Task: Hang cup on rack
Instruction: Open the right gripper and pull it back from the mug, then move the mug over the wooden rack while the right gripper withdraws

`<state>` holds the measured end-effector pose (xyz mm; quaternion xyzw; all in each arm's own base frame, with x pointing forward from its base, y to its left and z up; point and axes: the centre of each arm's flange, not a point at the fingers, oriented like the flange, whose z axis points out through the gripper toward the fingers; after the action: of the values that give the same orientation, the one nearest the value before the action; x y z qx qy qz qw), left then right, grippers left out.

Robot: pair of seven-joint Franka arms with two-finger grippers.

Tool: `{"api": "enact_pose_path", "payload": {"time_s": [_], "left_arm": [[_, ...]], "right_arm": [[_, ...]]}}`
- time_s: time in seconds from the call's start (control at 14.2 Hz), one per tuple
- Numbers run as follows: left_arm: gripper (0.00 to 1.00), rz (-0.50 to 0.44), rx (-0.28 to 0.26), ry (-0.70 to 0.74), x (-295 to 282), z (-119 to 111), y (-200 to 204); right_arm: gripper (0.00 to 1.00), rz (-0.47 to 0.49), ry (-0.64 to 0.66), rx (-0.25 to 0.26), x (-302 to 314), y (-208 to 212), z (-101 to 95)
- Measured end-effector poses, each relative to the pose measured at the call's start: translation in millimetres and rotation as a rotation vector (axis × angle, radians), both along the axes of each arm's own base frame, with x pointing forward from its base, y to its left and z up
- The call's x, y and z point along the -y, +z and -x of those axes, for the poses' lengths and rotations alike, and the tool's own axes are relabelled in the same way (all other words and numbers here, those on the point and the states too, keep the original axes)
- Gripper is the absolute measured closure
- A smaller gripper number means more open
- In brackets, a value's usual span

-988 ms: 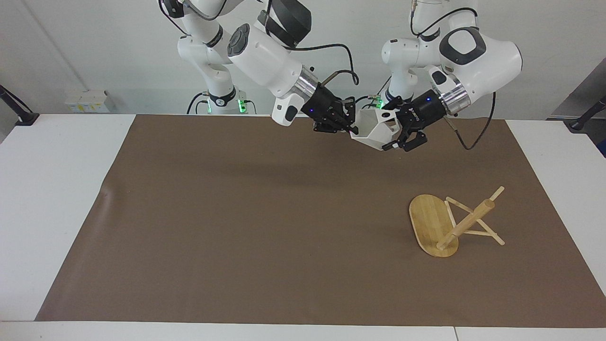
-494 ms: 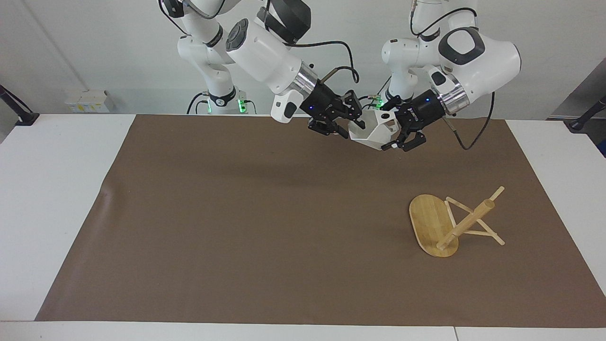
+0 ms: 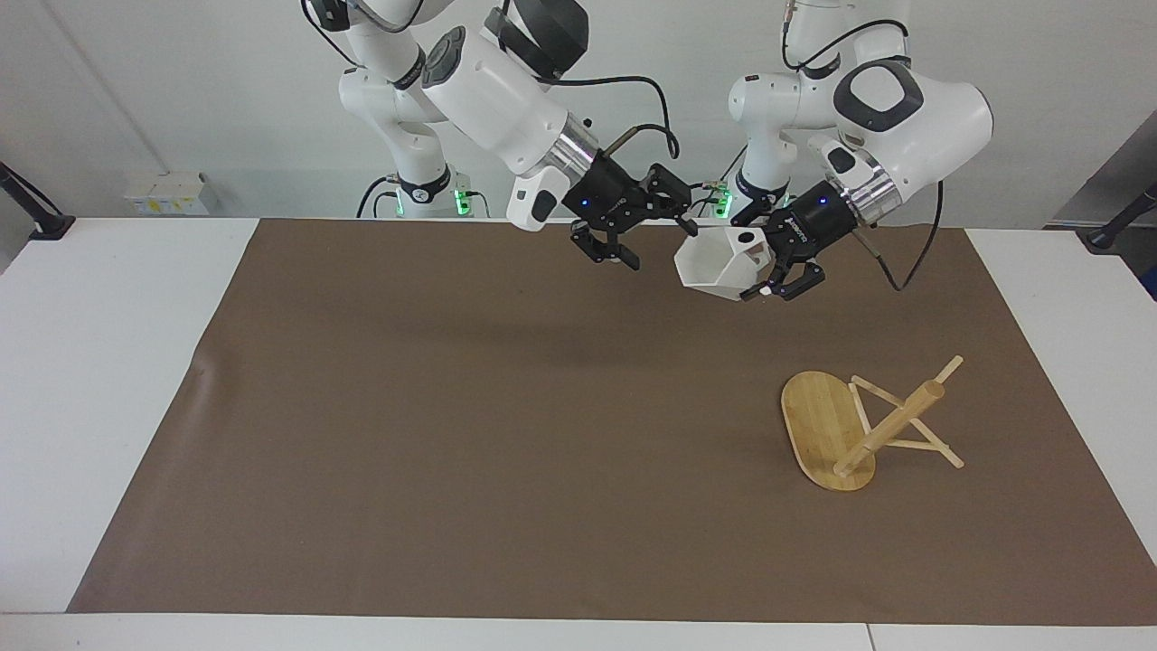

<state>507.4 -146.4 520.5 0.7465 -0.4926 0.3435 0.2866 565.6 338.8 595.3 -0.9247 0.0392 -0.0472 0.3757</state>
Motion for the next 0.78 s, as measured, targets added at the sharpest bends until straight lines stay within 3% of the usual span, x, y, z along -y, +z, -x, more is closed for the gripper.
{"api": "enact_pose_path", "payload": {"time_s": [0.21, 0.42, 0.56, 0.63, 0.78], "left_arm": [[0.26, -0.006, -0.014, 0.047, -6.2, -1.3, -5.8], [0.26, -0.063, -0.035, 0.133, -23.0, -6.1, -9.8], [0.26, -0.105, -0.075, 0.188, -37.4, -9.0, -10.9], [0.26, -0.117, -0.091, 0.216, -41.3, -10.1, -10.9], [0.26, -0.133, -0.093, 0.267, -43.1, -12.4, -10.0]], "right_arm": [[0.0, 0.059, -0.028, 0.067, 36.3, 2.2, -18.6], [0.0, 0.142, 0.008, 0.187, 88.7, -2.9, -44.4], [0.0, 0.245, 0.03, 0.266, 130.8, -6.4, -60.4], [0.0, 0.292, 0.029, 0.286, 151.7, -6.0, -65.7], [0.0, 0.352, 0.019, 0.272, 188.5, 0.5, -66.4]]}}
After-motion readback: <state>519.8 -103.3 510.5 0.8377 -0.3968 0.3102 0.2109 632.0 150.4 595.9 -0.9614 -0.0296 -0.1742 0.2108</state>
